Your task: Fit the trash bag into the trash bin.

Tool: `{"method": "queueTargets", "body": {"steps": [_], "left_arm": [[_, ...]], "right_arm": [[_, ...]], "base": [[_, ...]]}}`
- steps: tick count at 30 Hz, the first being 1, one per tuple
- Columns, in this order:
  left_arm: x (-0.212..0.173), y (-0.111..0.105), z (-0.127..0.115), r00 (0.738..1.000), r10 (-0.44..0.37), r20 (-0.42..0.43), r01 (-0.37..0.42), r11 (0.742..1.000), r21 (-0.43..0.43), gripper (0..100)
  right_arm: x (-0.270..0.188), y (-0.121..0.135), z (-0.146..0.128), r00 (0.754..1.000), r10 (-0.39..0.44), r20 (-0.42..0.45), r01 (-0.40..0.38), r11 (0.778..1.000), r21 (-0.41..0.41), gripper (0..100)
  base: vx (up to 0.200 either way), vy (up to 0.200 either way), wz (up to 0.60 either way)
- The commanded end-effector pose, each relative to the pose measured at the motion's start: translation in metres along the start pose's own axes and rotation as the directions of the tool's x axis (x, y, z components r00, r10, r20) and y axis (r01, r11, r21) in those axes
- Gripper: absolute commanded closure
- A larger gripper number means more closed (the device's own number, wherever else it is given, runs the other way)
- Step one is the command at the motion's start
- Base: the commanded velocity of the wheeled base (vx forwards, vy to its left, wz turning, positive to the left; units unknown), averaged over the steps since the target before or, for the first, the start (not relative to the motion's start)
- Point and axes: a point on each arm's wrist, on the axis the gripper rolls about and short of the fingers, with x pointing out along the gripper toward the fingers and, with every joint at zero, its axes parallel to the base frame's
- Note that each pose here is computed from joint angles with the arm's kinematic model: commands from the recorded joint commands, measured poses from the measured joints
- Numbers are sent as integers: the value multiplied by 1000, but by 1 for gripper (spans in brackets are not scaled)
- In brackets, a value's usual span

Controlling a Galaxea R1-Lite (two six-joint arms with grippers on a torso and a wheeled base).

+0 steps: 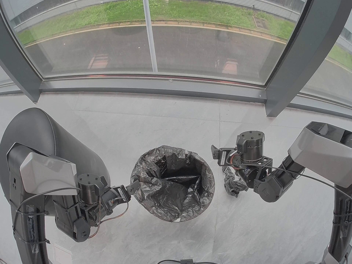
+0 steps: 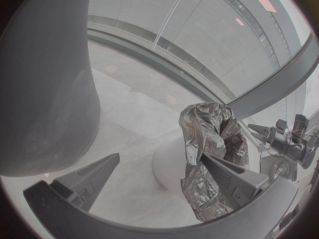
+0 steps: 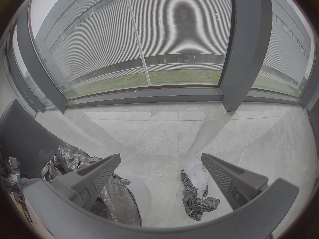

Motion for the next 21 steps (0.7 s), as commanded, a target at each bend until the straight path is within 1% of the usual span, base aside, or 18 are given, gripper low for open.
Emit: {"method": "queueTargets", "body": {"steps": [1,21], "left_arm": [[0,2,1,1000,6,4,-6,1000,-4,0],[8,12,-10,999,29,-34,-29,1000,-10,0]], "right_arm": [[0,0,-1,1000,0,-3,0,1000,-1,0],[1,0,-4,1000,-2,-8,2,1000,-3,0]], "base": [[0,0,0],[0,0,0]]}}
